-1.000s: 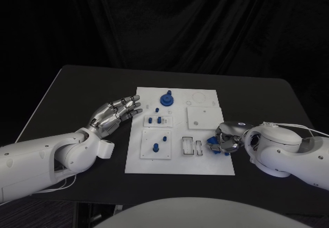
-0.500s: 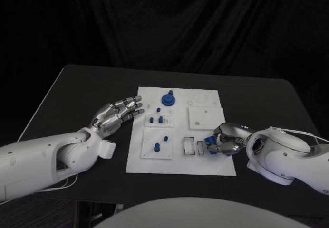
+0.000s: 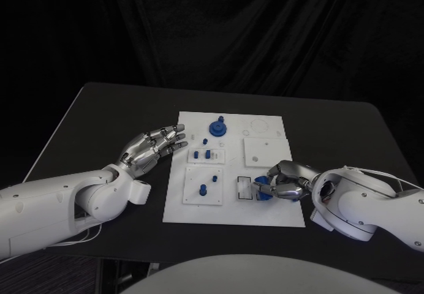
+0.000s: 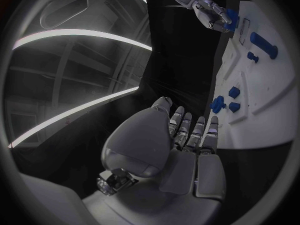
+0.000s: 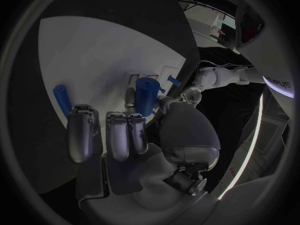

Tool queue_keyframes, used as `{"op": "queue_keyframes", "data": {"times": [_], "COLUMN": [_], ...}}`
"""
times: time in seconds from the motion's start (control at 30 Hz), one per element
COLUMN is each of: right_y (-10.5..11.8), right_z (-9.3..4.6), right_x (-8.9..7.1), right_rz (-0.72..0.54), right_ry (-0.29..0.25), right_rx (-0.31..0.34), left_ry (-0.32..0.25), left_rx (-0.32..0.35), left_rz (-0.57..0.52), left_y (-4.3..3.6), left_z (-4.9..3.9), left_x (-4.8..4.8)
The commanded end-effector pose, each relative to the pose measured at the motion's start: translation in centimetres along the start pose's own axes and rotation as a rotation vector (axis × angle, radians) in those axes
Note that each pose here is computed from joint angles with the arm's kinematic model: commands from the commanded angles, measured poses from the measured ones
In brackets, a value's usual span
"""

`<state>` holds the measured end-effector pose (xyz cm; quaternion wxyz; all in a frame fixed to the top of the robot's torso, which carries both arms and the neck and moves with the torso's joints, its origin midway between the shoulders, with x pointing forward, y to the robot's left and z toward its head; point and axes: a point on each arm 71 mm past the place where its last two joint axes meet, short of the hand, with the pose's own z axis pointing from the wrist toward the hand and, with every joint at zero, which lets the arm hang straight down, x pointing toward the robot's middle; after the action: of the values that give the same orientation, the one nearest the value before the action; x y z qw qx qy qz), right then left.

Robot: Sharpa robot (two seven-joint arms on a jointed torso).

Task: Assemble the parts on the task board

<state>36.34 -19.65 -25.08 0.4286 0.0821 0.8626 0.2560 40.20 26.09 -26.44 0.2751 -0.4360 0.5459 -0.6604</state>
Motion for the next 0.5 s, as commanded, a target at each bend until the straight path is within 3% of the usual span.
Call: {"op": "queue_keyframes", "data": {"times": [0.03,0.5], "right_y": [0.0,1.1], "right_z": [0.2,0.7], "right_x": [0.2,0.2], "right_rz": [0.045,0.063], "right_ry": [0.014,-0.017], "right_rx": [0.002,-0.038], "left_ry": [0.013,0.016], "left_rx": [0.005,-0.005], "left_rz": [-0.016,-0.019], "left_y": [0.05,0.30], "left_z": [0.06,0.13], "left_x": [0.18,0.22]}}
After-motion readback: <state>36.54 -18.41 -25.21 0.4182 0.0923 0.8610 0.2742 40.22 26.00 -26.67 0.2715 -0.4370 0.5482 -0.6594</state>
